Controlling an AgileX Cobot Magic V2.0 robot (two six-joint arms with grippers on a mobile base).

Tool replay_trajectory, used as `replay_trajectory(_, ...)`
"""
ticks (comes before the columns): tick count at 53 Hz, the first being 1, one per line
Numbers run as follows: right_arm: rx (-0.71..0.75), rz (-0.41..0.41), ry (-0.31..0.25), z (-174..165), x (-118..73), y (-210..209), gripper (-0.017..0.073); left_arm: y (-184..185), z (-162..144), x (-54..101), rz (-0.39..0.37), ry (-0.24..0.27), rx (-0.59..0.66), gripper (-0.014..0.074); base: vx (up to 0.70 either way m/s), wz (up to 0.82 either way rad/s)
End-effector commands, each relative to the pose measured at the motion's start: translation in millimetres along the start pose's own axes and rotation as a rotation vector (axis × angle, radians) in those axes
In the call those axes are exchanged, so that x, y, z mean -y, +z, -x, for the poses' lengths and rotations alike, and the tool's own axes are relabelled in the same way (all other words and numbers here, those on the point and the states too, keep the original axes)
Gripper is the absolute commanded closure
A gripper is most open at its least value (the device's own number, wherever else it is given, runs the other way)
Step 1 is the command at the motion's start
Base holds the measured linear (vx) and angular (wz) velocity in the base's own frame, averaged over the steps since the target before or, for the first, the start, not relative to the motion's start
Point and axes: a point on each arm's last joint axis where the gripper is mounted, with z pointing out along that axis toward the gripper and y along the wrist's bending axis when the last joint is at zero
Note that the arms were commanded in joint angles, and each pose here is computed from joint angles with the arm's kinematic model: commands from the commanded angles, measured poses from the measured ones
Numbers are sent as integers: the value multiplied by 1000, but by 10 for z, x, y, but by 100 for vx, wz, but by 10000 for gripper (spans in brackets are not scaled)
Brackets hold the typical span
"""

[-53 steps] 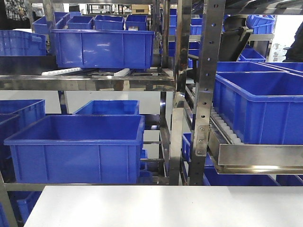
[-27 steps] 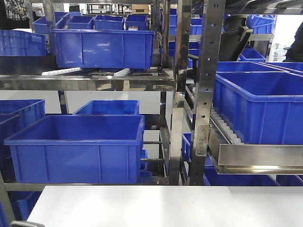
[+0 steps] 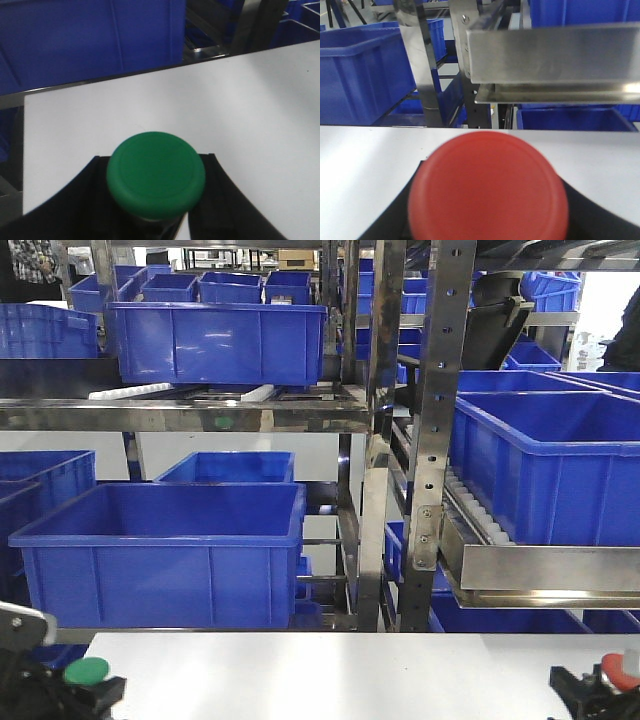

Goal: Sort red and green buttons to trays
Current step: 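Drive the base away from the shelves holding both buttons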

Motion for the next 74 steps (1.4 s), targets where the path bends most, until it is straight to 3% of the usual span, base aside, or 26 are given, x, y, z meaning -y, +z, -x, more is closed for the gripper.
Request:
replay_trajectory(1, 90, 13, -17, 332, -62, -249, 569, -262, 190, 65, -9, 1, 78, 594, 0, 0)
replay_trajectory(12, 198, 2, -85, 539, -181, -926, 569, -799, 215, 185, -44, -25, 107, 594, 0, 0)
replay_trajectory(13, 329, 43, -95, 618, -280, -1287, 569, -1201, 230, 227, -104, -35, 204, 594, 0, 0)
replay_trajectory(17, 363, 58, -105, 631, -315, -1404, 569, -1390, 240, 202, -114, -38, 272, 594, 0, 0)
replay_trajectory(22, 368, 69, -138, 622, -338, -1455, 569, -1542, 257, 169, -106, -4, 349, 594, 0, 0)
replay_trajectory(26, 360, 65, -191, 612, -344, -1461, 569, -1606, 260, 154, -100, 13, 380, 594, 0, 0)
replay_trajectory(33, 352, 60, -227, 604, -344, -1458, 569, -1637, 240, 142, -97, 1, 374, 594, 0, 0)
replay_trajectory(74, 351, 58, -227, 604, -343, -1458, 569, -1637, 238, 142, -96, 1, 372, 594, -1, 3)
